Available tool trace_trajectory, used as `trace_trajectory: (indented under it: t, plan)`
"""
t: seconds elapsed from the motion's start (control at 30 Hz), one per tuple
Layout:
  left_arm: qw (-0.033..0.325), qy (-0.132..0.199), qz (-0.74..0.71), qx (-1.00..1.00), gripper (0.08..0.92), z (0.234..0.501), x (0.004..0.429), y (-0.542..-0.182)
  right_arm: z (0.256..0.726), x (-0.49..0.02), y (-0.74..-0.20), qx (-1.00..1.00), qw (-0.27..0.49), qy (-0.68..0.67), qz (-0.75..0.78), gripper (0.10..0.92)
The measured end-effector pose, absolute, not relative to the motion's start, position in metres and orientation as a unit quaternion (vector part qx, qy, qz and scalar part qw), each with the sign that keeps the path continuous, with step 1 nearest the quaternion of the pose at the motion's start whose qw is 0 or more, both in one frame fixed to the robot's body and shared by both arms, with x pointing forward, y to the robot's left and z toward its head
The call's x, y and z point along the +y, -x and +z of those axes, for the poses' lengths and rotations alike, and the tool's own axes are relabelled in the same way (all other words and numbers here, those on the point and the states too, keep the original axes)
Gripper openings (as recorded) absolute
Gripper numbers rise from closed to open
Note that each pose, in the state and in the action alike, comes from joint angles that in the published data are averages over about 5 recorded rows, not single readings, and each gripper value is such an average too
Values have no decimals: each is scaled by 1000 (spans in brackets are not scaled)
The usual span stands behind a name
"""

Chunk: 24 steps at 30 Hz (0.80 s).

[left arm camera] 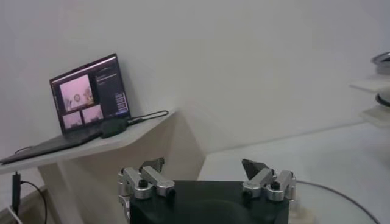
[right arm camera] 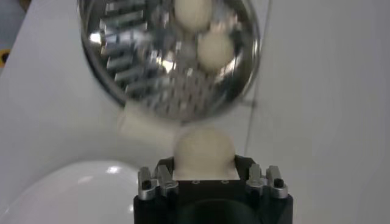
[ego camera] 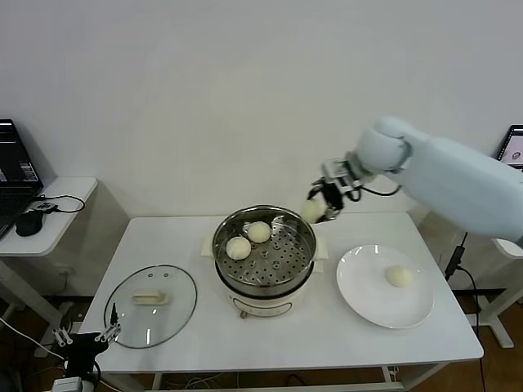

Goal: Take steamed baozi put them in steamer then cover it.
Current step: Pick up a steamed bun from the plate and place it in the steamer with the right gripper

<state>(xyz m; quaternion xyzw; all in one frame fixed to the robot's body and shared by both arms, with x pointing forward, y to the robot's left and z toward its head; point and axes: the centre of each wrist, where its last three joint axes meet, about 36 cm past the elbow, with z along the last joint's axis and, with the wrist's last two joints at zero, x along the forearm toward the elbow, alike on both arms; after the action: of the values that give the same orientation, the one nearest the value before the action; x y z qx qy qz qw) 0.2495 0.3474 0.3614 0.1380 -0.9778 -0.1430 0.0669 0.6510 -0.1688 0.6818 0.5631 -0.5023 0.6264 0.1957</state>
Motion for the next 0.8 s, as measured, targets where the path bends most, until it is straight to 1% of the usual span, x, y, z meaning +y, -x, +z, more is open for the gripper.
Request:
trace_trajectory:
  t: [0.2, 0.43, 0.6, 0.8]
  plan:
    - [63, -145, -142, -977, 823, 364, 349, -250, 653, -122, -647, -440, 160, -603, 646, 632]
    - [63, -149, -137, -977, 823, 363, 349, -250, 625, -82, -639, -360, 115, -640, 669, 636]
    - [63, -150, -133, -978, 823, 362, 348, -249, 615, -65, -632, -308, 87, -656, 684, 637]
    - [63, -153, -130, -978, 823, 360, 349, -249, 605, -57, -626, -258, 63, -668, 695, 644]
